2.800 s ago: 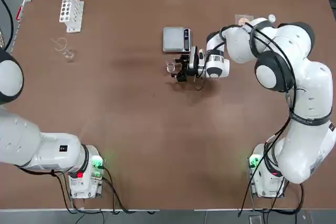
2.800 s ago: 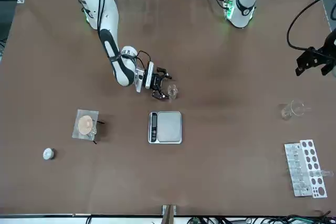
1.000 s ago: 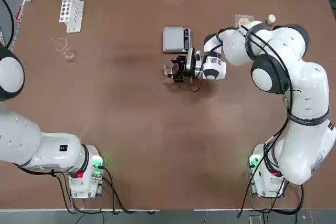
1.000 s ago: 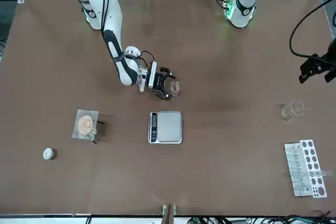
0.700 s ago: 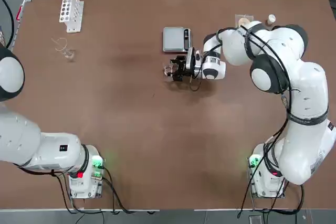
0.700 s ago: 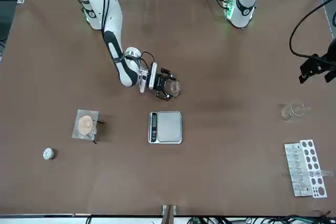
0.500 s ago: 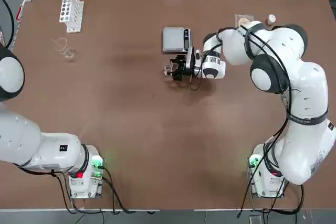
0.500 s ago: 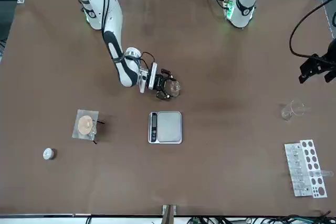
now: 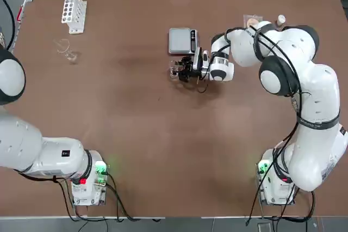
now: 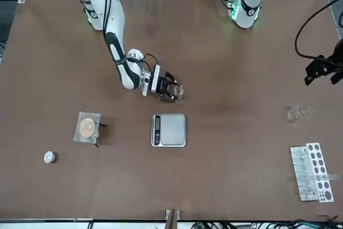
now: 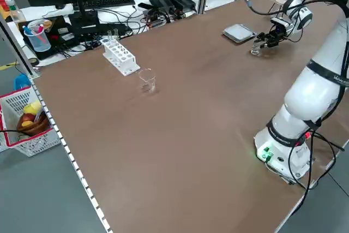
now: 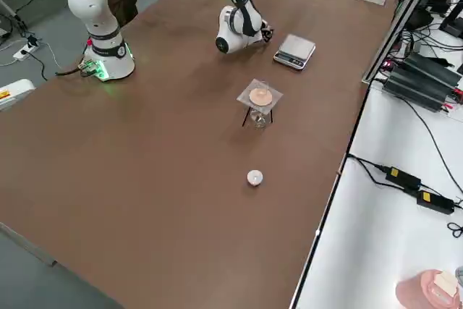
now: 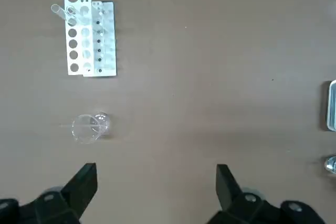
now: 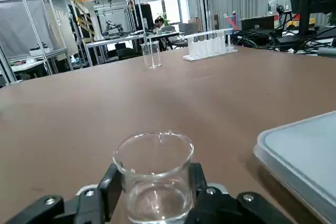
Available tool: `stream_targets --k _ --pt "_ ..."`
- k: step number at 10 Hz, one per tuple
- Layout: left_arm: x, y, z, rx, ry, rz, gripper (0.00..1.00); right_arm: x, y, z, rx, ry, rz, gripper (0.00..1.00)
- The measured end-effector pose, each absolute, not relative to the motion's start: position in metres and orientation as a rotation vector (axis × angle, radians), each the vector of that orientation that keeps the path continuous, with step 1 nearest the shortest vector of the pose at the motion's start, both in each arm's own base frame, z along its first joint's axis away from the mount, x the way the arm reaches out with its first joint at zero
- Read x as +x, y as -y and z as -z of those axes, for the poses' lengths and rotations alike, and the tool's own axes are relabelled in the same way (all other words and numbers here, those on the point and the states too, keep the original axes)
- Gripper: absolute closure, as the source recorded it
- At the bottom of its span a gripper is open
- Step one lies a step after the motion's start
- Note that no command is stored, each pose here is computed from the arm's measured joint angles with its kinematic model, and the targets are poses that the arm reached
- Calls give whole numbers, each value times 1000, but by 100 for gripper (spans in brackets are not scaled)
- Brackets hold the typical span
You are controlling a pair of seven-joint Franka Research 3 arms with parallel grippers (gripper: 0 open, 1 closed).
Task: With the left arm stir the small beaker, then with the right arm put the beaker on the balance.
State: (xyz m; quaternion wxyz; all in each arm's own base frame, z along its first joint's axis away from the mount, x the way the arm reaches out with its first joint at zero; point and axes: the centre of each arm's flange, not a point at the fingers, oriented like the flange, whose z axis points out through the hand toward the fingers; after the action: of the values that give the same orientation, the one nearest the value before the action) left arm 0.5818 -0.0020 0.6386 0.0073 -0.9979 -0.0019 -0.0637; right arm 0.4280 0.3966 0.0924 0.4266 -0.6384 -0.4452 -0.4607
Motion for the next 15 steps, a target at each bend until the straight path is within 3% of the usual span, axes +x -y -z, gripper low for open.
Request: stream_targets --k 15 --pt "578 24 -637 -3126 -63 150 0 514 -352 -165 -1583 913 1335 42"
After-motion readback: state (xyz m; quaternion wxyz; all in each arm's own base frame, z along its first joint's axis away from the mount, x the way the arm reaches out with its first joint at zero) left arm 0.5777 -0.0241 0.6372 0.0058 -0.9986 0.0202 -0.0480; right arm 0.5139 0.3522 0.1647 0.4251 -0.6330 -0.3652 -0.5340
